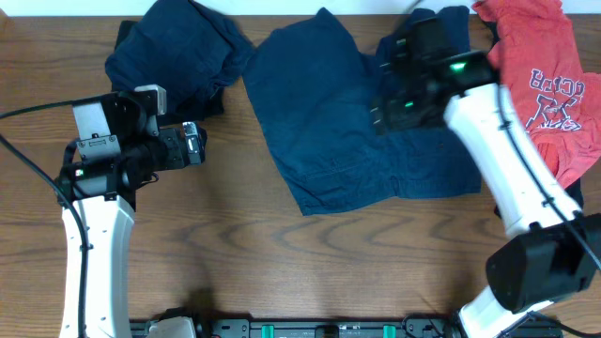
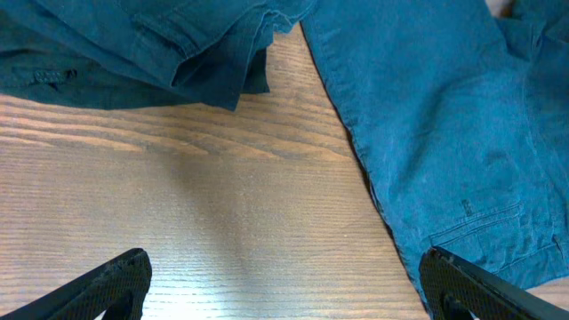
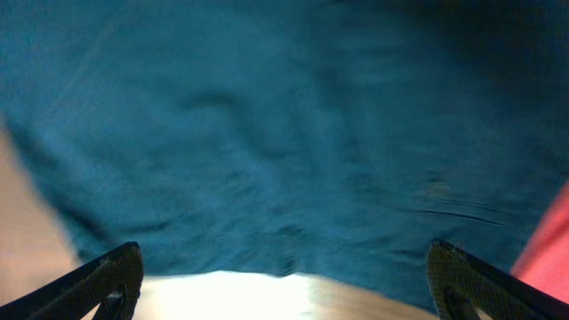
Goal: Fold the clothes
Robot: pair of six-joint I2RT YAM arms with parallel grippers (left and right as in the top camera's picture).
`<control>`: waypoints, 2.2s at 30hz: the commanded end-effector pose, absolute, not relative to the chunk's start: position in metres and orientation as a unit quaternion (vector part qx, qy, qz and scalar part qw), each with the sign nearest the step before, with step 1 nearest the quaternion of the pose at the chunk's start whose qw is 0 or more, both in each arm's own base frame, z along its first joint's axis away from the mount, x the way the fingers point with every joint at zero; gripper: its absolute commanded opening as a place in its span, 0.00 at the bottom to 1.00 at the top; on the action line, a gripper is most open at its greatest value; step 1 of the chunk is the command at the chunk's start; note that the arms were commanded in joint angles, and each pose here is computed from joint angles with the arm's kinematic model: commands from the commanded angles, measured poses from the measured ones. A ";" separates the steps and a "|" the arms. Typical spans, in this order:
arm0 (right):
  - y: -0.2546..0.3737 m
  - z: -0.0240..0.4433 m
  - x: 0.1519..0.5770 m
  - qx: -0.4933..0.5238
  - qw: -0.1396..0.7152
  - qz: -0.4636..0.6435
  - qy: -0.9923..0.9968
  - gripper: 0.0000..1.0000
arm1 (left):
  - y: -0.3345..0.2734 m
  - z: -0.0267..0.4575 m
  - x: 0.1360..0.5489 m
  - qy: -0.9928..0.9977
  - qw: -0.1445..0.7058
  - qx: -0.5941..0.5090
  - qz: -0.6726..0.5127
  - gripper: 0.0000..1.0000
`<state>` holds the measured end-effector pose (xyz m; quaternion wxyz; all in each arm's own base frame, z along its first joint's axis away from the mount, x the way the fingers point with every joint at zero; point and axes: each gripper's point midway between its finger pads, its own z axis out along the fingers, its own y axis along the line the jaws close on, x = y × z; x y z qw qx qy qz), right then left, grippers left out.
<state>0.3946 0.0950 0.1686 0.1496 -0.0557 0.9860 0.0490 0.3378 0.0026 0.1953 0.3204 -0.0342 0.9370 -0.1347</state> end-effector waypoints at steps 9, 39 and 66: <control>0.060 0.111 0.366 0.009 0.075 0.078 0.994 0.99 | -0.045 0.175 0.346 0.944 0.288 0.057 -0.154 0.98; -0.133 0.064 0.382 0.287 0.183 0.039 0.939 0.05 | -0.056 0.147 0.356 0.952 0.257 0.077 -0.145 0.98; -0.170 -0.059 0.389 0.328 0.151 0.001 0.933 0.01 | -0.056 0.147 0.356 0.952 0.258 0.077 -0.145 0.98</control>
